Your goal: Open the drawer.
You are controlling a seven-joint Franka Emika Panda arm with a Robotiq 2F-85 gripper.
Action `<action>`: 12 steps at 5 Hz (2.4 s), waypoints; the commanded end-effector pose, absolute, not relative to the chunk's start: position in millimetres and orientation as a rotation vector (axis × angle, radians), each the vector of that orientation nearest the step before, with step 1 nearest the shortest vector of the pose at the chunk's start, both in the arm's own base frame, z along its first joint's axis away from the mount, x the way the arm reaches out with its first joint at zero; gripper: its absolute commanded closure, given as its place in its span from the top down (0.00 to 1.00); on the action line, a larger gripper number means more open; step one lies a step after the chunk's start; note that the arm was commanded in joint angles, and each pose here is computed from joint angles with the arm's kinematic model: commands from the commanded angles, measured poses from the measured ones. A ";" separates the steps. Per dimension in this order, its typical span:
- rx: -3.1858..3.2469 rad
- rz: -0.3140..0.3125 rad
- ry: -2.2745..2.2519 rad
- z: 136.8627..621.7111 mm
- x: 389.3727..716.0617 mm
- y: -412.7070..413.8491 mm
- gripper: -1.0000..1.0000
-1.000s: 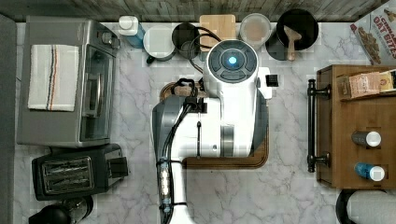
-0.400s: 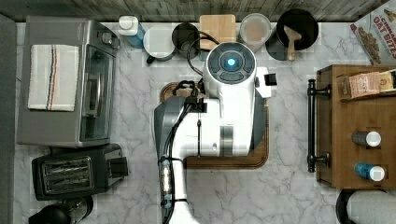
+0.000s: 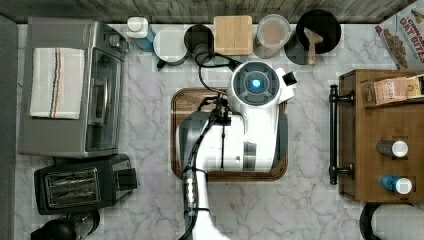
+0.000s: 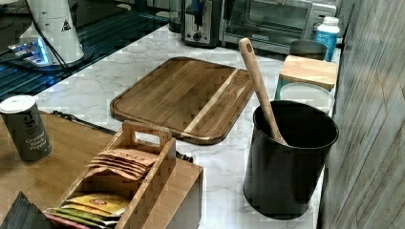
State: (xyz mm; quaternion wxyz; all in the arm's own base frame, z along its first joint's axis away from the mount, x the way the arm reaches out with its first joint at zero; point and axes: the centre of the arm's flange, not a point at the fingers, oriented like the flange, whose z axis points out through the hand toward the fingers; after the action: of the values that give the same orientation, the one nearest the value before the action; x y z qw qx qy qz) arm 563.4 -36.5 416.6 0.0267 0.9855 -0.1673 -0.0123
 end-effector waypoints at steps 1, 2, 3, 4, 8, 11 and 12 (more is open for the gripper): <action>2.984 -0.037 -0.513 416.9 528.5 -191.6 1.00; 2.958 -0.016 -0.433 411.1 525.1 -214.5 1.00; 2.952 0.043 -0.329 398.6 518.0 -239.2 1.00; 2.956 0.052 -0.229 388.9 516.8 -263.1 1.00; 3.004 0.063 -0.110 324.9 519.0 -310.7 1.00; 2.961 0.127 -0.077 285.6 519.9 -301.0 1.00; 2.976 0.148 -0.085 273.3 519.8 -288.1 1.00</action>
State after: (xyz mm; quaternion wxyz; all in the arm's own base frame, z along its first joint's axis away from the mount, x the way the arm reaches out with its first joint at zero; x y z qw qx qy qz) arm 511.8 -294.5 249.9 0.0754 0.9959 -0.0442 0.0212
